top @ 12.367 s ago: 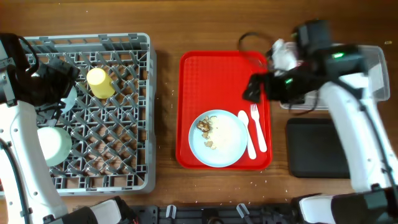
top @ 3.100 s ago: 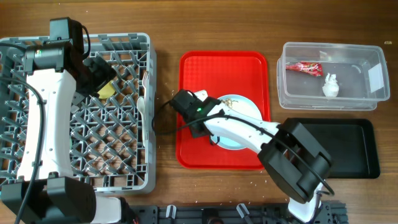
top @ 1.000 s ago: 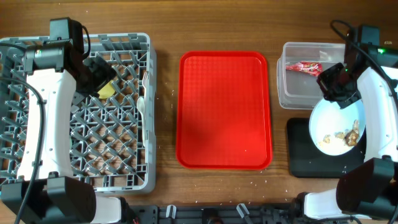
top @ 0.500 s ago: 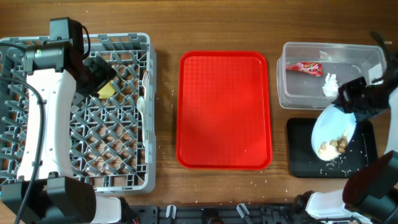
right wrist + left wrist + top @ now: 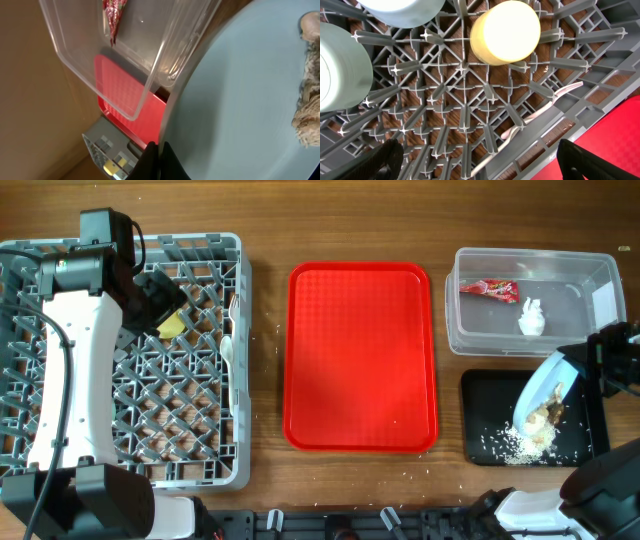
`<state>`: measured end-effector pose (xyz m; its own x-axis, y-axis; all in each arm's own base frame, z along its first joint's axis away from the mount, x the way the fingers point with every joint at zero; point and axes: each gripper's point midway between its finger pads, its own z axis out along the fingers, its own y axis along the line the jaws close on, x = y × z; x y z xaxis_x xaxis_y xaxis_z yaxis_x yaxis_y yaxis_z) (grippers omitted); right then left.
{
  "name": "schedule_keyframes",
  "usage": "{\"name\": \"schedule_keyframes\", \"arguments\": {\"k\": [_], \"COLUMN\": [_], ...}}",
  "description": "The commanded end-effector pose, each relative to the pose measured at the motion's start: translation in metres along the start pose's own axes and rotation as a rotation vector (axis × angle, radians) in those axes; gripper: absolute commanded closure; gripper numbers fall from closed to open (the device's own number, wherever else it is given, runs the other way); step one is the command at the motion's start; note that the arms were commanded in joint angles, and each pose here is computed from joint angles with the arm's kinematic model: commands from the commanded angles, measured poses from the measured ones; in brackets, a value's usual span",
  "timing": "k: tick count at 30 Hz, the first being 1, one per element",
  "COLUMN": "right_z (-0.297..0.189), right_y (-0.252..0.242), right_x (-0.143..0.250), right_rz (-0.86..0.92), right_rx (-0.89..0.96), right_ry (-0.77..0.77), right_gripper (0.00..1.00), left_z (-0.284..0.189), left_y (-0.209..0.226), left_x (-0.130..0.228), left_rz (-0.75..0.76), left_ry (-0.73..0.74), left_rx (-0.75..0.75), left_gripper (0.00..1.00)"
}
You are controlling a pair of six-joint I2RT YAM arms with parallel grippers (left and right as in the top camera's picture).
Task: Sort waste into correct bins and load items into the dishwasher rack
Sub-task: 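Tilt the plate with the right gripper to dump scraps onto black tray, then carry the plate to the dish rack and set it upright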
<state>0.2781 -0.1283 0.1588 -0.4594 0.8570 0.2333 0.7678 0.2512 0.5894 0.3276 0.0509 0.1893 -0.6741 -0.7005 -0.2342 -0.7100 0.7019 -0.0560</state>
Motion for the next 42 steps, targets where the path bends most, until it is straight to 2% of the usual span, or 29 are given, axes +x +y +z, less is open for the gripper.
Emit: {"name": "schedule_keyframes", "arguments": {"k": [1, 6, 8, 11, 12, 15, 16, 18, 20, 21, 23, 25, 26, 27, 29, 30, 33, 37, 40, 42], "right_z": [-0.008, -0.007, -0.013, -0.015, -0.019, -0.023, -0.027, -0.028, -0.033, -0.035, -0.031, -0.039, -0.035, -0.036, -0.036, -0.035, -0.061, -0.089, -0.112, -0.120], "right_y": [0.012, 0.009, 0.015, 0.015, 0.013, 0.018, 0.020, 0.023, 0.024, 0.027, 0.018, 0.025, 0.019, 0.017, 0.015, 0.012, 0.057, 0.077, 0.088, 0.105], "right_x": [0.010, 0.005, 0.020, 0.009, 0.022, 0.012, 0.022, 0.012, 0.026, 0.019, 0.015, 0.019, 0.008, 0.016, 0.007, 0.015, 0.046, 0.080, 0.101, 0.130], "right_rz": [-0.059, -0.057, -0.088, -0.070, -0.056, -0.072, -0.086, -0.088, -0.065, -0.089, -0.026, -0.075, -0.039, -0.032, -0.071, -0.039, -0.174, -0.232, -0.315, -0.411], "right_rx": [-0.106, -0.086, -0.157, -0.167, -0.185, -0.226, -0.265, -0.279, -0.313, -0.337, -0.279, -0.350, -0.298, -0.301, -0.288, -0.273, -0.561, -0.592, -0.527, -0.543], "right_ry": [0.041, 0.020, 0.078, 0.040, 0.086, 0.049, 0.083, 0.049, 0.097, 0.071, 0.065, 0.068, 0.037, 0.062, 0.024, 0.055, 0.097, 0.021, -0.144, -0.182], "right_gripper": [0.96, 0.96, 0.96, 0.96, 0.96, 0.96, 0.96, 0.96, 0.96, 0.96, 0.96, 0.96, 0.96, 0.96, 0.96, 0.96, 0.96, 0.96, 0.96, 0.96], "left_z": [0.002, 0.002, 0.002, 0.002, 0.002, 0.002, 0.002, 0.002, 0.002, 0.002, 0.002, 0.002, 0.002, 0.002, 0.002, 0.002, 0.002, 0.002, 0.002, 0.002], "left_y": [0.004, 0.004, 0.004, 0.004, 0.004, 0.004, 0.004, 0.004, 0.004, 0.004, 0.004, 0.004, 0.004, 0.004, 0.004, 0.004, 0.004, 0.004, 0.004, 0.004], "left_x": [-0.002, -0.002, -0.002, -0.002, -0.002, -0.002, -0.002, -0.002, -0.002, -0.002, -0.002, -0.002, -0.002, -0.002, -0.002, -0.002, -0.002, -0.002, -0.002, -0.002], "left_rz": [-0.021, -0.021, -0.021, -0.021, -0.021, -0.021, -0.021, -0.021, -0.021, -0.021, -0.021, -0.021, -0.022, -0.022, -0.021, -0.021, -0.021, -0.021, -0.021, -0.021], "left_ry": [-0.007, -0.007, -0.007, -0.007, -0.007, -0.007, -0.007, -0.007, -0.007, -0.007, -0.007, -0.007, -0.007, -0.007, -0.007, -0.007, -0.007, -0.007, -0.007, -0.007], "left_rx": [-0.017, -0.017, -0.017, -0.017, -0.017, -0.017, -0.017, -0.017, -0.017, -0.017, -0.017, -0.017, -0.017, -0.017, -0.017, -0.017, -0.017, -0.017, -0.017, -0.017], "left_gripper": [0.00, 0.00, 0.00, 0.00, 0.00, 0.00, 0.00, 0.00, 0.00, 0.00, 0.00, 0.00, 0.00, 0.00, 0.00, 0.00, 0.00, 0.00, 0.00, 0.00]}}
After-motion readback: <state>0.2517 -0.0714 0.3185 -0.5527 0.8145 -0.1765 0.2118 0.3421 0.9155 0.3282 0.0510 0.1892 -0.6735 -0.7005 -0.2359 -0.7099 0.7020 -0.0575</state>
